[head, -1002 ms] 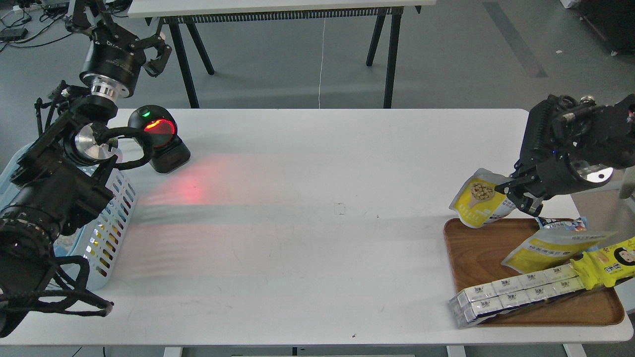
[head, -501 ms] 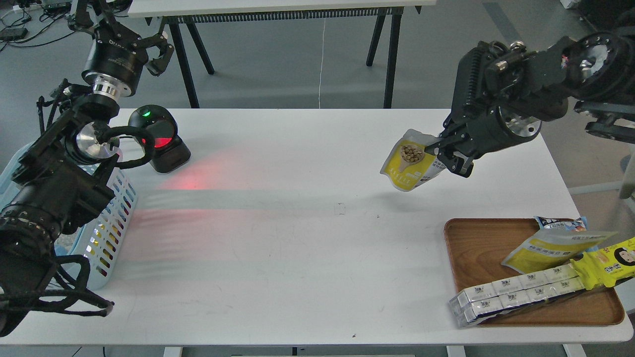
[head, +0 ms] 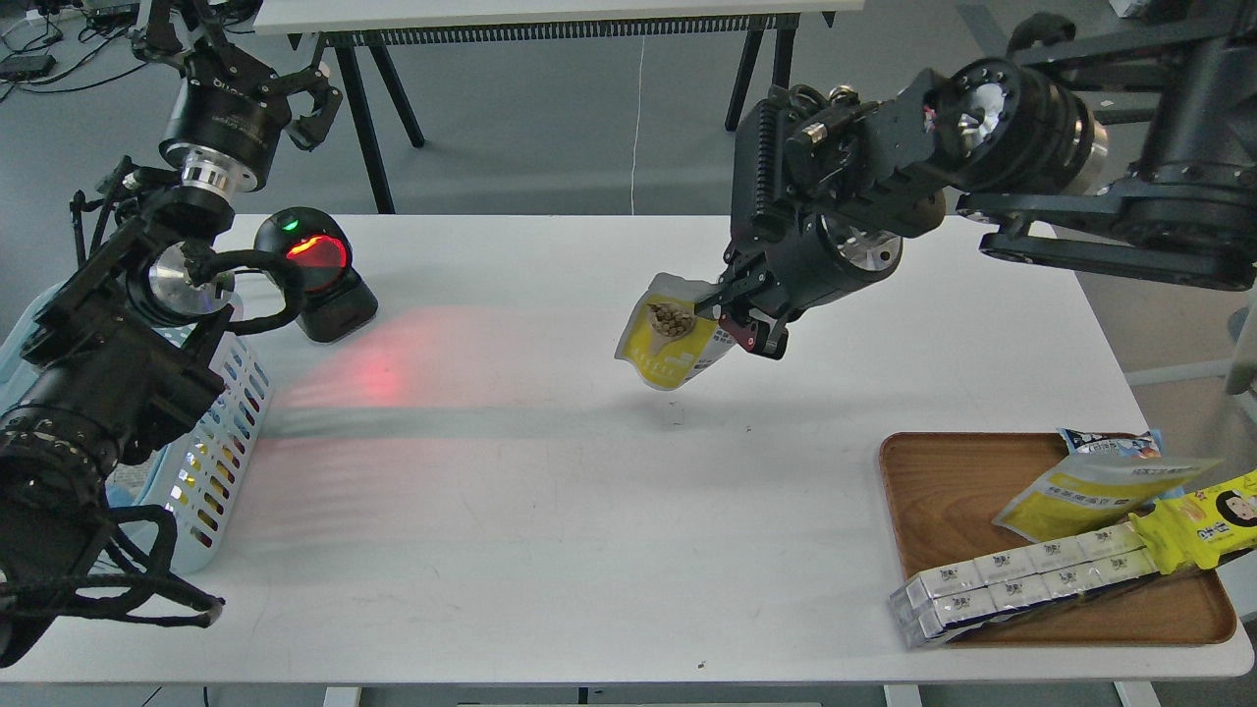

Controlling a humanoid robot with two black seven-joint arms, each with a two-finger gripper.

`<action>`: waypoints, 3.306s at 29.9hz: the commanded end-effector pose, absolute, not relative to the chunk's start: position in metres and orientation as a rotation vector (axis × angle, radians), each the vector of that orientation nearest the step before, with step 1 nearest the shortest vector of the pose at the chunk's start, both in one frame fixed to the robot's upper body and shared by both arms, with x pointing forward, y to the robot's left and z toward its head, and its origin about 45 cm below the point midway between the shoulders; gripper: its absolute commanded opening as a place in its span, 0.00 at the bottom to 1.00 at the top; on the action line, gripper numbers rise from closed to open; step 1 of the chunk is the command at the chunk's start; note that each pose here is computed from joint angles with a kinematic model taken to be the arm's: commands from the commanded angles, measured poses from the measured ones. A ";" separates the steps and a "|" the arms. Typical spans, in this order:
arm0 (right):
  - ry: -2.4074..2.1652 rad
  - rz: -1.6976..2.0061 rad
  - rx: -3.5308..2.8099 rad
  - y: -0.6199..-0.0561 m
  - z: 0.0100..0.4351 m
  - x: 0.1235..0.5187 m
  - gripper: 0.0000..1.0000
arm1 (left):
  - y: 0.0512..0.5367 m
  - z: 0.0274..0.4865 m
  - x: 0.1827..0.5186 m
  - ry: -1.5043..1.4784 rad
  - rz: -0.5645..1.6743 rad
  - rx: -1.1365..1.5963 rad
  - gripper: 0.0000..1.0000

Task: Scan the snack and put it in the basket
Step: 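Lift the yellow packet and carry it to the table center, then set the packet upright on the table and open the right gripper, then raise the right gripper away and swing the left gripper forward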

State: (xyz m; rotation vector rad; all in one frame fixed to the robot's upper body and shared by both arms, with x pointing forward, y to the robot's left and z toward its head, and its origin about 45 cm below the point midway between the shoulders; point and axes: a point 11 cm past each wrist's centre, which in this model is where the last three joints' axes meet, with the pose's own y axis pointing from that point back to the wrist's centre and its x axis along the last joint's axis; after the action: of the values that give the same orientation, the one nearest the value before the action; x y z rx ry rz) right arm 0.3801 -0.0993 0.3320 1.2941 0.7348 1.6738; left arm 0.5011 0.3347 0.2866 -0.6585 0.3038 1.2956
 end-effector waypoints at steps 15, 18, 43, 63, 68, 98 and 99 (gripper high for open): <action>0.895 1.709 1.303 -0.036 0.272 0.363 0.00 | 0.334 0.285 0.501 0.305 1.297 -0.660 0.99; 0.909 1.692 1.318 -0.034 0.260 0.361 0.00 | 0.334 0.284 0.500 0.308 1.297 -0.659 0.99; 0.883 1.705 1.292 -0.025 0.267 0.368 0.33 | 0.337 0.287 0.500 0.290 1.303 -0.679 0.99; -0.115 1.497 2.137 -0.132 0.408 0.403 0.98 | 0.334 0.360 0.508 0.117 1.183 -0.562 0.99; -0.515 1.267 2.486 -0.165 0.422 0.411 0.98 | 0.313 0.391 0.512 -0.006 1.098 -0.394 0.99; -2.473 -0.666 2.725 -0.395 0.259 0.476 0.99 | 0.119 0.391 0.367 -1.306 0.076 0.509 0.94; -2.471 -0.692 2.709 -0.393 0.253 0.475 0.99 | 0.115 0.384 0.366 -1.338 0.047 0.536 0.94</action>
State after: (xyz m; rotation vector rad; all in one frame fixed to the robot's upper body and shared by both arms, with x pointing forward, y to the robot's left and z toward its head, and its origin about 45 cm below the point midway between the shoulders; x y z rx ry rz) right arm 0.4805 -0.3889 0.2763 -1.8793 1.6393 0.4212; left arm 0.3738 0.1288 0.4029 0.4645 -1.2345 0.1425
